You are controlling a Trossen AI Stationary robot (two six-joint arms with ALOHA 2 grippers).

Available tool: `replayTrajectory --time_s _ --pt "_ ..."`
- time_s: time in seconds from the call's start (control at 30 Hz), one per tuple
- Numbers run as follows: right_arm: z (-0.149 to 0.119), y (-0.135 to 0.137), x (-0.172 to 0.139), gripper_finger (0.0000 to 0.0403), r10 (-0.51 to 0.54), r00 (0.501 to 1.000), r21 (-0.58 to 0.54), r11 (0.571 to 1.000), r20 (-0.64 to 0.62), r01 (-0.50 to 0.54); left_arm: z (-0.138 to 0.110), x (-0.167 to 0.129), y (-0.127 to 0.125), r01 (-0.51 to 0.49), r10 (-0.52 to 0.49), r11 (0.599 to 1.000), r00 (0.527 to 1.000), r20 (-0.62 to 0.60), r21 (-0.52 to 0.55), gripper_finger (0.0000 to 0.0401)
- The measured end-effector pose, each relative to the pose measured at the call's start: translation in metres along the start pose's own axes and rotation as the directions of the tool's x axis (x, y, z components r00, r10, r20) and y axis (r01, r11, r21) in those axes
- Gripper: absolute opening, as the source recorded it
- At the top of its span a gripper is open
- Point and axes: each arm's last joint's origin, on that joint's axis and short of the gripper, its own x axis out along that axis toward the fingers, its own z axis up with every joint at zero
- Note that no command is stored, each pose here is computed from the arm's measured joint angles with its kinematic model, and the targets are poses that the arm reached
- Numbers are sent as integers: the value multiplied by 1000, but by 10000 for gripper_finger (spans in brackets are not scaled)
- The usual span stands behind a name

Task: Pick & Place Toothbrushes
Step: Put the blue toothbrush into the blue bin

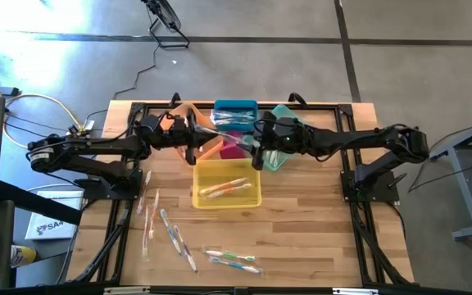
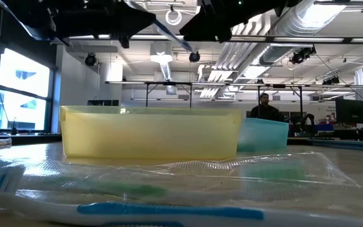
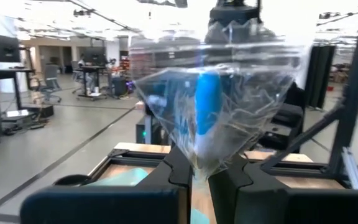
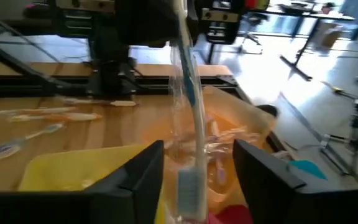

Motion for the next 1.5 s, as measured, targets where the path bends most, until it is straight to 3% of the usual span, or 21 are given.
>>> replayTrajectory --time_s 0.13,0.3,0.53,0.63,0.87,1.1,1.23,1.5 --pt "4 1 -10 243 -121 992 -7 993 -21 121 0 -2 7 -24 24 1000 1000 0 -19 20" --pt "4 -1 -28 298 -191 976 -17 982 -108 190 2 -4 16 -48 48 998 999 6 -31 20" --pt "-9 -1 -42 302 -171 945 83 976 -278 201 -2 -9 37 -142 141 987 990 -13 -70 19" --pt "-14 2 -43 286 -110 939 118 981 -325 156 -8 -8 49 -199 198 975 980 -19 -96 19" --pt "-15 18 -44 213 128 934 190 980 -333 -67 -28 5 76 -256 257 953 966 -16 -164 19" --pt "-15 36 -48 95 204 919 155 975 -336 -160 -43 37 98 -278 268 941 961 -73 -193 20" --pt "-15 49 -51 21 231 911 97 973 -343 -210 -52 51 109 -337 318 910 941 -113 -242 21" --pt "-17 65 -56 10 266 894 69 964 -361 -258 -65 45 126 -509 443 810 856 -265 -291 21"
